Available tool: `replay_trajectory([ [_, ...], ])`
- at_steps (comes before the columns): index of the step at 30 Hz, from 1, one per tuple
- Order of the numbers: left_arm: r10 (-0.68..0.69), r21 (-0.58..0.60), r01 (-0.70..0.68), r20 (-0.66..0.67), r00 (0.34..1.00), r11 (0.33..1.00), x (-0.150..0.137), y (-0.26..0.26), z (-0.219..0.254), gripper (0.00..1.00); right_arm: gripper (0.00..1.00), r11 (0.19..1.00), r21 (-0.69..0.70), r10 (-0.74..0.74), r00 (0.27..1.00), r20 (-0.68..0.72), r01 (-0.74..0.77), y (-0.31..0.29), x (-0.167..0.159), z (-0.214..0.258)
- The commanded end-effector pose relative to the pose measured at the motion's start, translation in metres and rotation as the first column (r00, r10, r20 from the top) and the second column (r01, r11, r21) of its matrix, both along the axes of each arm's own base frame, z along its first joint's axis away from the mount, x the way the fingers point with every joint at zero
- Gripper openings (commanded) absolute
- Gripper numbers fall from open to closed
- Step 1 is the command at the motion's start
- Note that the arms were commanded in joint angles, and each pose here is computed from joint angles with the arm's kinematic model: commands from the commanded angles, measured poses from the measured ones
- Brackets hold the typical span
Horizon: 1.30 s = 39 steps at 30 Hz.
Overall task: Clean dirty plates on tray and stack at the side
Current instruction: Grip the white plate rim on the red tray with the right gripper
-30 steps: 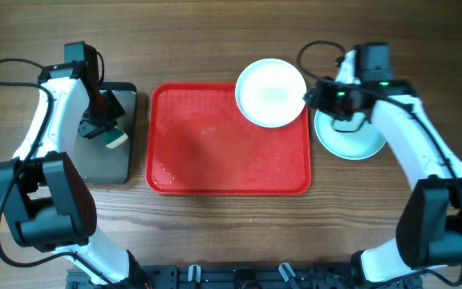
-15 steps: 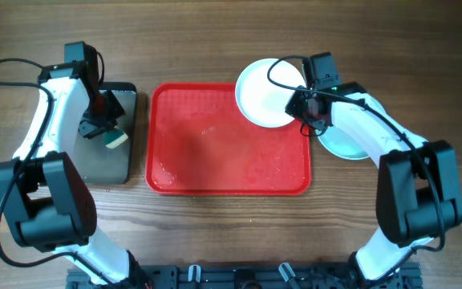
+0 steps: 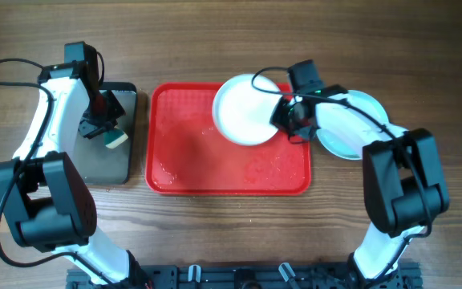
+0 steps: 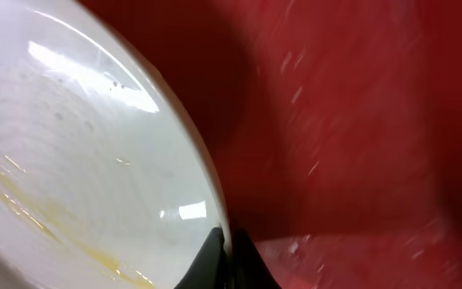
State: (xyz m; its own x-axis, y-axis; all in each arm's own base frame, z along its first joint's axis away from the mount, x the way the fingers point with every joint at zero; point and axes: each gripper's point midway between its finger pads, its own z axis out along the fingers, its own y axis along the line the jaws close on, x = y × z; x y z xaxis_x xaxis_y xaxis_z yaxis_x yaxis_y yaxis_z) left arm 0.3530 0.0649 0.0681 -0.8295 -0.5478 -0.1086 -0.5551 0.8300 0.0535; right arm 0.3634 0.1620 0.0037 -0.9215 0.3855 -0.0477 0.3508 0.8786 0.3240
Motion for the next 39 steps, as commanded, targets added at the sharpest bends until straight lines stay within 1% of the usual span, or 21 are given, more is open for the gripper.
replay_trajectory([
  [1,-0.011,-0.006,0.011,0.016,1.000,1.000,0.001,-0.001,0.004,0.04,0.04,0.979,0.047,0.200,0.978,-0.057,-0.197,0.041,-0.036,-0.004],
  [4,-0.011,-0.006,0.011,0.016,1.000,1.000,0.000,-0.001,0.004,0.04,0.05,0.946,0.032,0.323,0.946,-0.040,-0.322,0.062,-0.048,0.004],
  [5,-0.011,-0.006,0.011,0.016,1.000,1.000,0.000,-0.001,0.004,0.04,0.10,0.930,0.028,0.368,0.930,-0.016,-0.367,0.067,-0.046,0.009],
  [8,-0.011,-0.006,0.011,0.016,1.000,1.000,0.001,-0.001,0.004,0.04,0.34,0.898,-0.019,0.440,0.897,0.048,-0.440,0.068,-0.030,0.022],
  [9,-0.011,-0.006,0.011,0.016,1.000,1.000,0.001,-0.001,0.004,0.04,0.38,0.883,-0.046,0.469,0.879,0.087,-0.466,0.067,-0.019,0.028],
  [11,-0.011,-0.006,0.011,0.019,1.000,1.000,0.001,0.000,0.004,0.04,0.39,0.850,-0.090,0.527,0.831,0.177,-0.519,0.070,0.000,0.035],
  [13,-0.011,-0.005,0.011,0.021,1.000,1.000,0.002,0.000,0.004,0.04,0.39,0.798,-0.135,0.600,0.759,0.253,-0.587,0.076,0.014,0.037],
  [15,-0.011,-0.005,0.011,0.022,1.000,1.000,0.002,0.000,0.004,0.04,0.39,0.675,-0.172,0.728,0.609,0.314,-0.718,0.089,0.017,0.032],
  [16,-0.011,-0.005,0.011,0.024,1.000,1.000,0.003,0.000,0.005,0.04,0.39,0.645,-0.183,0.752,0.573,0.326,-0.742,0.092,0.018,0.029],
  [17,-0.011,-0.005,0.011,0.027,1.000,1.000,0.003,0.000,0.005,0.04,0.40,0.643,-0.191,0.753,0.569,0.329,-0.741,0.092,0.021,0.024],
  [19,-0.011,-0.004,0.011,0.030,0.999,1.000,0.004,0.000,0.005,0.04,0.39,0.651,-0.189,0.748,0.578,0.326,-0.736,0.093,0.024,0.016],
  [23,-0.011,-0.004,0.011,0.033,0.999,1.000,0.005,0.000,0.005,0.04,0.29,0.692,-0.203,0.718,0.630,0.296,-0.693,0.086,0.028,0.010],
  [25,-0.011,-0.004,0.011,0.034,0.999,1.000,0.005,0.000,0.005,0.04,0.29,0.708,-0.195,0.703,0.650,0.289,-0.679,0.085,0.028,0.009],
  [27,-0.011,-0.004,0.011,0.034,0.999,1.000,0.005,0.000,0.005,0.04,0.23,0.722,-0.185,0.689,0.666,0.286,-0.667,0.084,0.027,0.009],
  [30,-0.016,-0.008,0.016,0.034,0.999,1.000,0.005,-0.002,0.005,0.04,0.06,0.763,-0.150,0.644,0.721,0.256,-0.629,0.083,0.022,0.007],
  [32,-0.023,-0.024,0.024,0.037,0.999,0.999,0.006,-0.007,0.005,0.04,0.04,0.799,-0.119,0.600,0.769,0.219,-0.590,0.080,0.016,0.004],
  [34,-0.032,-0.038,0.033,0.039,0.999,0.999,0.007,-0.013,0.004,0.04,0.05,0.833,-0.090,0.552,0.814,0.178,-0.545,0.079,0.009,0.002],
  [35,-0.040,-0.048,0.042,0.041,0.998,0.998,0.007,-0.017,0.004,0.04,0.05,0.870,-0.063,0.492,0.859,0.139,-0.488,0.078,0.003,0.000],
  [36,-0.054,-0.057,0.056,0.042,0.998,0.997,0.008,-0.023,0.004,0.04,0.04,0.927,-0.026,0.374,0.925,0.065,-0.373,0.077,-0.006,-0.003],
  [37,-0.067,-0.068,0.070,0.044,0.997,0.995,0.009,-0.030,0.004,0.04,0.04,0.958,-0.007,0.288,0.957,0.017,-0.288,0.078,-0.013,-0.004],
  [39,-0.089,-0.093,0.093,0.048,0.995,0.991,0.010,-0.042,0.004,0.04,0.04,0.969,0.005,0.247,0.969,-0.001,-0.247,0.084,-0.017,-0.004],
])
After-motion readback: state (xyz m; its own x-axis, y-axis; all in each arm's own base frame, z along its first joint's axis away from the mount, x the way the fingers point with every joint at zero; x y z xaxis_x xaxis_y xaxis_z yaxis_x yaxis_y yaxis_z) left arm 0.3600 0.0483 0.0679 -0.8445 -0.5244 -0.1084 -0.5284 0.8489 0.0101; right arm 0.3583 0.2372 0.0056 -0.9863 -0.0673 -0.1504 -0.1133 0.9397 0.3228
